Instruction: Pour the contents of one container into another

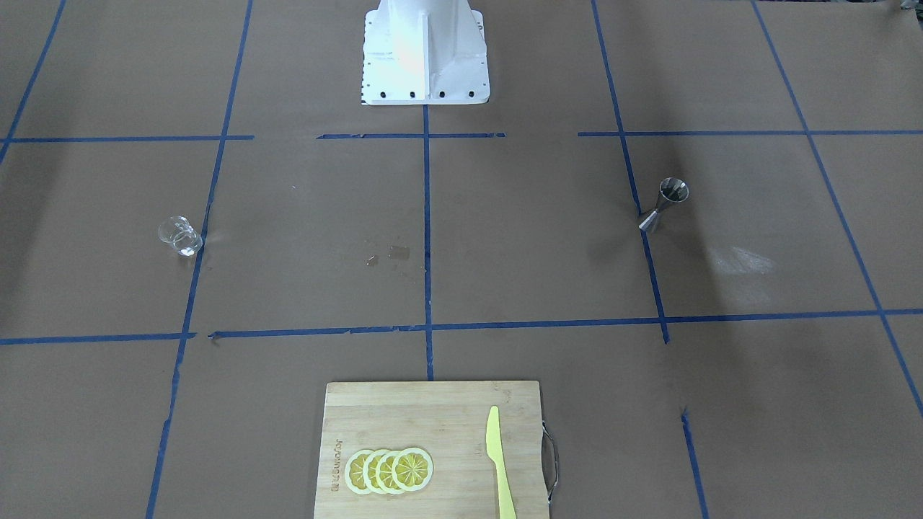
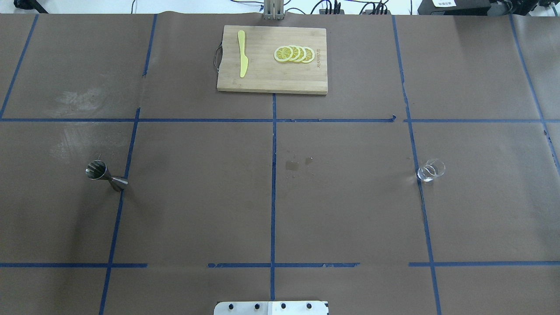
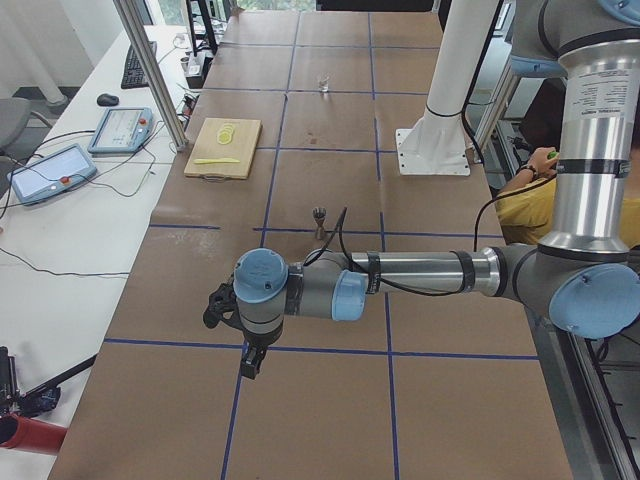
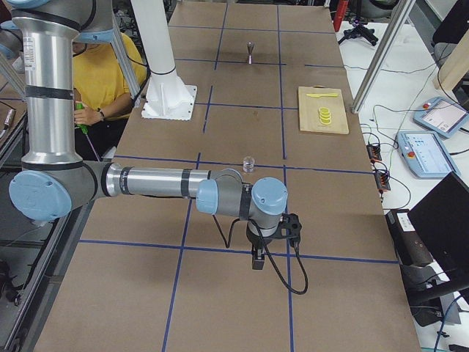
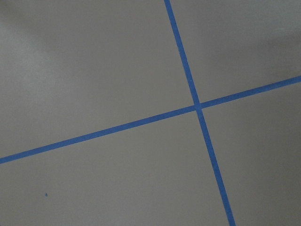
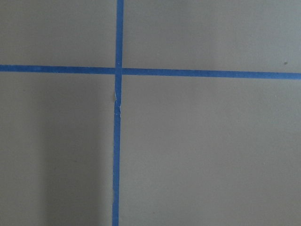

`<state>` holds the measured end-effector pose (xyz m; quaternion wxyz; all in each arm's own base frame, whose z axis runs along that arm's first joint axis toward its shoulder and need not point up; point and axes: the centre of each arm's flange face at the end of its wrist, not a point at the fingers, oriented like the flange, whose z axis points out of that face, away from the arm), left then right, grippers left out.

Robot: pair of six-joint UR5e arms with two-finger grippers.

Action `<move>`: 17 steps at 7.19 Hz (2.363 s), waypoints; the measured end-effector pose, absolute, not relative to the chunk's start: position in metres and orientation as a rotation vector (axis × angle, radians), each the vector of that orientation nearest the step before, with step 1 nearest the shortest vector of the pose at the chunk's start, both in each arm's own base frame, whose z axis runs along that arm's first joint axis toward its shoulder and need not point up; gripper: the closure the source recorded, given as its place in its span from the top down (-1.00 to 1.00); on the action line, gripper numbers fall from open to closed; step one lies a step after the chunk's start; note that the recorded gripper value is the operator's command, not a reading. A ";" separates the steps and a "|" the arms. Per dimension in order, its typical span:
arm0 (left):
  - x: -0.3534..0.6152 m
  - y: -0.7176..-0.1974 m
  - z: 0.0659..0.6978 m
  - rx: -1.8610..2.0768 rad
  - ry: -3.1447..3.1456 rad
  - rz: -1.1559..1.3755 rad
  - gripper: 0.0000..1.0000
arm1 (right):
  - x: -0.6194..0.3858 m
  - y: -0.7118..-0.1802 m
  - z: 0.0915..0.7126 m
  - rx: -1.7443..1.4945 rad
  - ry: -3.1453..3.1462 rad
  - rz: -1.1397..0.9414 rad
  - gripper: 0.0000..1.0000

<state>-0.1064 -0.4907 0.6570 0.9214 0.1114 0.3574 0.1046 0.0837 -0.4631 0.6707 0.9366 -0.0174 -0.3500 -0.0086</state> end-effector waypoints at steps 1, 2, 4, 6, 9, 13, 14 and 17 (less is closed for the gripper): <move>-0.106 -0.490 0.658 0.228 0.735 0.216 1.00 | 0.080 -0.457 0.681 -0.059 -0.717 -0.017 1.00; -0.106 -0.490 0.658 0.226 0.735 0.215 1.00 | 0.077 -0.453 0.687 -0.074 -0.717 -0.018 1.00; -0.106 -0.487 0.662 0.217 0.738 0.210 1.00 | 0.074 -0.451 0.691 -0.083 -0.715 -0.019 1.00; -0.105 -0.484 0.666 0.200 0.741 0.196 1.00 | 0.074 -0.453 0.689 -0.078 -0.714 -0.021 1.00; -0.105 -0.482 0.666 0.171 0.747 0.148 1.00 | 0.073 -0.457 0.685 -0.048 -0.711 -0.032 1.00; -0.105 -0.484 0.663 0.195 0.742 0.151 1.00 | 0.071 -0.456 0.687 -0.044 -0.710 -0.044 1.00; -0.105 -0.484 0.662 0.201 0.741 0.153 1.00 | 0.070 -0.456 0.687 -0.044 -0.710 -0.046 1.00; -0.105 -0.485 0.661 0.209 0.740 0.157 1.00 | 0.062 -0.457 0.686 -0.050 -0.709 -0.063 1.00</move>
